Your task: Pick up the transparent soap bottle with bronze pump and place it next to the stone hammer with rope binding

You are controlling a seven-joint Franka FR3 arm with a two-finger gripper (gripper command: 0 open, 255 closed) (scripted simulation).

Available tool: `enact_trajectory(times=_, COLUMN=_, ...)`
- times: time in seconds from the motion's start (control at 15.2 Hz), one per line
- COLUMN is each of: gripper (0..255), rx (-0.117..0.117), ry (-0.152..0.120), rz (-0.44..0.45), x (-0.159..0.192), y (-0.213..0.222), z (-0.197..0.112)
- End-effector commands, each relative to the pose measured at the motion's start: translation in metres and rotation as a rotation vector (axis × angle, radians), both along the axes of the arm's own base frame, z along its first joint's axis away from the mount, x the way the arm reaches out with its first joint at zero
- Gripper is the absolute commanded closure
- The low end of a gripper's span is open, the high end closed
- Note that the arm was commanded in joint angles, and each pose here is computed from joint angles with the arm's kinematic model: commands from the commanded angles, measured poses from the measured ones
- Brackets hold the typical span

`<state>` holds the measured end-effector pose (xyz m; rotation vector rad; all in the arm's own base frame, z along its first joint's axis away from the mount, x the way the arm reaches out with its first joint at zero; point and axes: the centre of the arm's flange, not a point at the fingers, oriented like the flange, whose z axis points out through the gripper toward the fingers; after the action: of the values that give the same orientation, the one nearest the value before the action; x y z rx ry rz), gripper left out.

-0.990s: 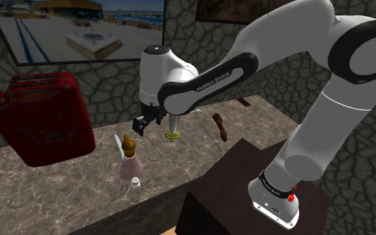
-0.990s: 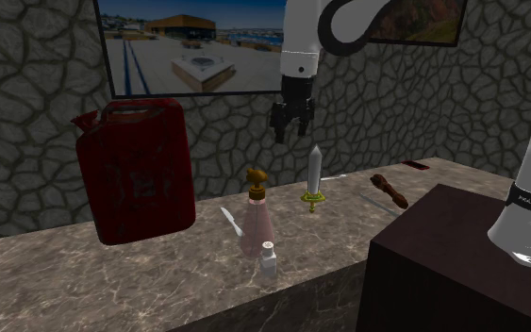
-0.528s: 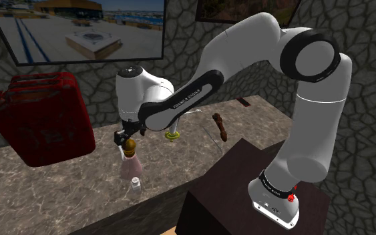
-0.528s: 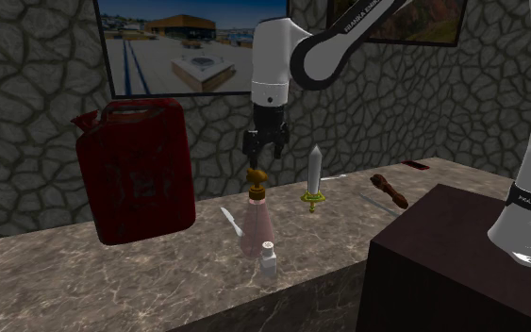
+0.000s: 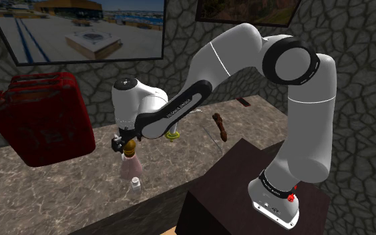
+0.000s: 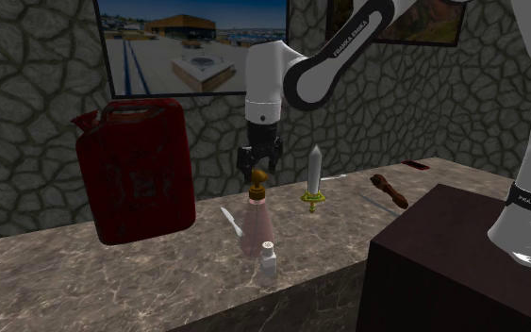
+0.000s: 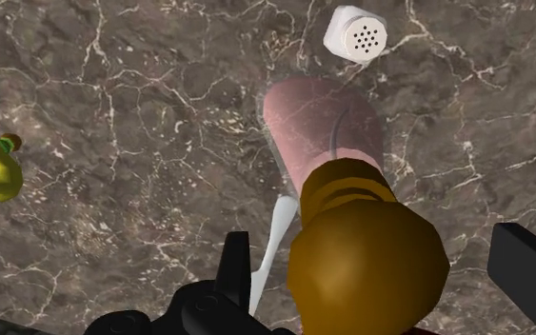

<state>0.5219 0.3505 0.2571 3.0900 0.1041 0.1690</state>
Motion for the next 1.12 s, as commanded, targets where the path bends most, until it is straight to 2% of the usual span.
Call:
enact_trajectory(times=0.0, gripper=0, rx=0.000, ry=0.000, rz=0.000, x=0.0009, y=0.0006, z=-0.0086)
enact_trajectory(times=0.46, gripper=0, rx=0.000, ry=0.000, rz=0.000, x=0.0009, y=0.0006, z=-0.0086)
enact_trajectory(times=0.53, gripper=255, rx=0.000, ry=0.000, rz=0.000, x=0.0009, y=0.0006, z=-0.0086)
enact_trajectory(times=1.06, gripper=255, rx=0.000, ry=0.000, rz=0.000, x=0.0009, y=0.0007, z=-0.0085)
